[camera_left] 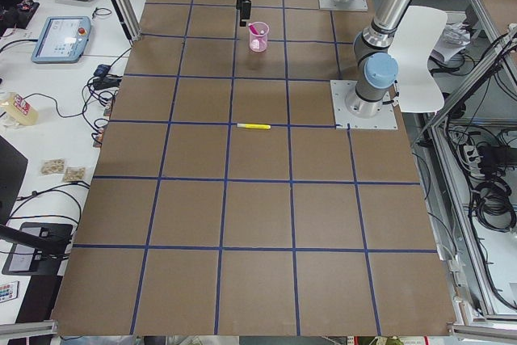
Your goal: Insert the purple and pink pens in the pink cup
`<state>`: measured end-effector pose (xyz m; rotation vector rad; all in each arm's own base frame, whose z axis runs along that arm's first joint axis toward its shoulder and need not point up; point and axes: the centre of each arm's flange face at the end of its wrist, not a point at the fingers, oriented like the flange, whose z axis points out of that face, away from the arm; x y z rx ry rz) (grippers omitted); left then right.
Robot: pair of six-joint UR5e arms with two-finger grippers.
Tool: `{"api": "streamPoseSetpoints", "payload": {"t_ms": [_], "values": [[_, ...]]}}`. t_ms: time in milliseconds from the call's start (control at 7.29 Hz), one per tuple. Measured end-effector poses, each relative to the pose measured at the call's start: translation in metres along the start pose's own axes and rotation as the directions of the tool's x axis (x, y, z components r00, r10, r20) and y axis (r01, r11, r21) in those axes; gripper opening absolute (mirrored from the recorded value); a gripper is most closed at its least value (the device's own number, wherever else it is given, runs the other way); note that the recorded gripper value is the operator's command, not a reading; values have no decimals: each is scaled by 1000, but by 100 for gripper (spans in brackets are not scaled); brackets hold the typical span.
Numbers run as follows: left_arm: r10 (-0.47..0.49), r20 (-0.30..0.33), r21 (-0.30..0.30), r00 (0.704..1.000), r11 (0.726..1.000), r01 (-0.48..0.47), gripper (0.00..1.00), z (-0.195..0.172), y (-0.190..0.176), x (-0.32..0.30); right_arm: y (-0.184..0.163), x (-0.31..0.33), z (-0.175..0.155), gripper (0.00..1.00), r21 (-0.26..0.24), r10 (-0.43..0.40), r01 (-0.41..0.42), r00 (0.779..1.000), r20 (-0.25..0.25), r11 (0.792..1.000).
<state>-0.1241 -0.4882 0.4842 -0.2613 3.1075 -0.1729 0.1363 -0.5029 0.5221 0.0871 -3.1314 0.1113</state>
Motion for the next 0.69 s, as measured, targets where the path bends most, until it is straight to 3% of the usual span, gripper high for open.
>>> {"api": "streamPoseSetpoints", "payload": {"t_ms": [275, 686], "values": [[2, -11, -8, 1000, 1000, -2, 100, 0, 0, 0, 3, 0, -5, 100, 6, -3, 3, 1000, 10, 1000], [3, -8, -9, 1000, 1000, -3, 100, 0, 1, 0, 10, 2, -8, 100, 6, -17, 17, 1000, -15, 1000]]}}
